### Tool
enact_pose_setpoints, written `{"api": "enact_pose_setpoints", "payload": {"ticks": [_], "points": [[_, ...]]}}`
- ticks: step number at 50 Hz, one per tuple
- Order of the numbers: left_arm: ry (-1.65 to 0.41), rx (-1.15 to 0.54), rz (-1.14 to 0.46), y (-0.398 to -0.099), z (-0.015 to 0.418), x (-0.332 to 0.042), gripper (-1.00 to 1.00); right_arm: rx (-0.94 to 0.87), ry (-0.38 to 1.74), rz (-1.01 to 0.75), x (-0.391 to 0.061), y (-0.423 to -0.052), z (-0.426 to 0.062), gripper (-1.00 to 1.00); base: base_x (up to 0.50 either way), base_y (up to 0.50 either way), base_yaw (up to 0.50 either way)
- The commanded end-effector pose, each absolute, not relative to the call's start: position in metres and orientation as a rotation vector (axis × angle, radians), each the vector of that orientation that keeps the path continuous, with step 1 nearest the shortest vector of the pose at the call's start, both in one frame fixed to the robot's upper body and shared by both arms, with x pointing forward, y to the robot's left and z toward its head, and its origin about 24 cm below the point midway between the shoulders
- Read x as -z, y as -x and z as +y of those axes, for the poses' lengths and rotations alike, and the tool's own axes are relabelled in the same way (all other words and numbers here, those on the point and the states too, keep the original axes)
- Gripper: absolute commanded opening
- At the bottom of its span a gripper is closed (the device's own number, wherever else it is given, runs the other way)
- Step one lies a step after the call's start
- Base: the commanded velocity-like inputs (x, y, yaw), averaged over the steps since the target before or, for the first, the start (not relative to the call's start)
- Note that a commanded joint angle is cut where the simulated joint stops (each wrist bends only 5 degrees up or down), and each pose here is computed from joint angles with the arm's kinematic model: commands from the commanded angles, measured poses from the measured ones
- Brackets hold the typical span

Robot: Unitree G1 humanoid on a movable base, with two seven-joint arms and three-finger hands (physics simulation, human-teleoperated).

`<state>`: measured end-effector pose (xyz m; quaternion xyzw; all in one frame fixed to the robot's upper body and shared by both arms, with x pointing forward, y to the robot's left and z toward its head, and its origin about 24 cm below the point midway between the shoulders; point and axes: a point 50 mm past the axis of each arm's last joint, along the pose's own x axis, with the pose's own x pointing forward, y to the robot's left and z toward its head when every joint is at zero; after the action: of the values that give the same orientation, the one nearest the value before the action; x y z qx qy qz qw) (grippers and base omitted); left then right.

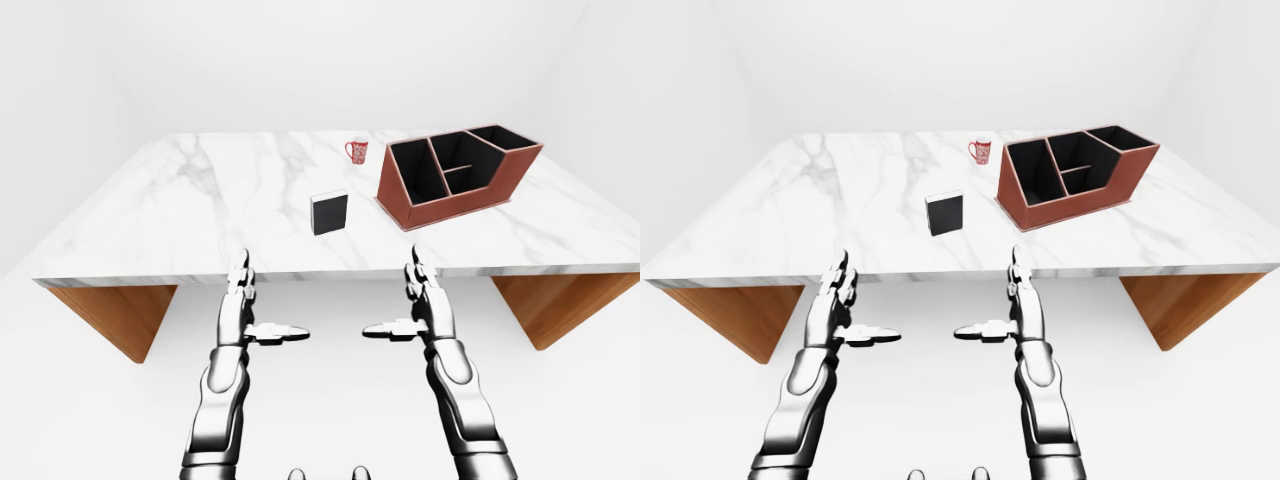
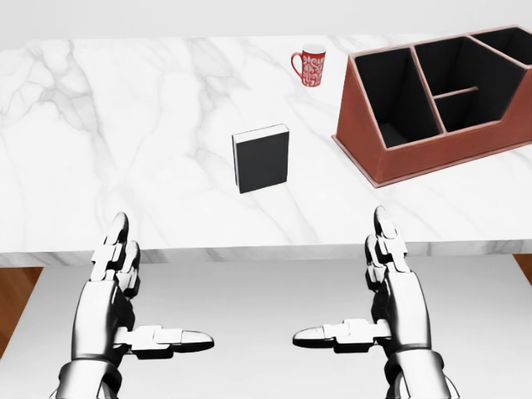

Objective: Pick up the book and place it in the left compartment of the caddy.

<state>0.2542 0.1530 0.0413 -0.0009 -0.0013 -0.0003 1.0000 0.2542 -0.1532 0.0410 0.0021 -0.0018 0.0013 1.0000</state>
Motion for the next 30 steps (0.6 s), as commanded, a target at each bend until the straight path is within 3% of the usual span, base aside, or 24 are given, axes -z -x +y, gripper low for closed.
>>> {"api": "enact_pose_setpoints", "payload": {"ticks": [1, 16, 30], "points": [[0.003, 0.002, -0.014, -0.255, 0.16, -0.042, 1.0, -0.004, -0.012, -0.019, -0.042, -0.254, -0.161, 1.0, 0.0, 0.0, 0.0], [-0.005, 0.001, -0.028, -0.253, 0.159, -0.044, 1.0, 0.018, -0.019, -0.057, -0.051, -0.25, -0.164, 1.0, 0.0, 0.0, 0.0], [-0.005, 0.002, -0.025, -0.257, 0.161, -0.036, 1.0, 0.031, -0.001, -0.188, -0.094, -0.242, -0.174, 1.0, 0.0, 0.0, 0.0]]}}
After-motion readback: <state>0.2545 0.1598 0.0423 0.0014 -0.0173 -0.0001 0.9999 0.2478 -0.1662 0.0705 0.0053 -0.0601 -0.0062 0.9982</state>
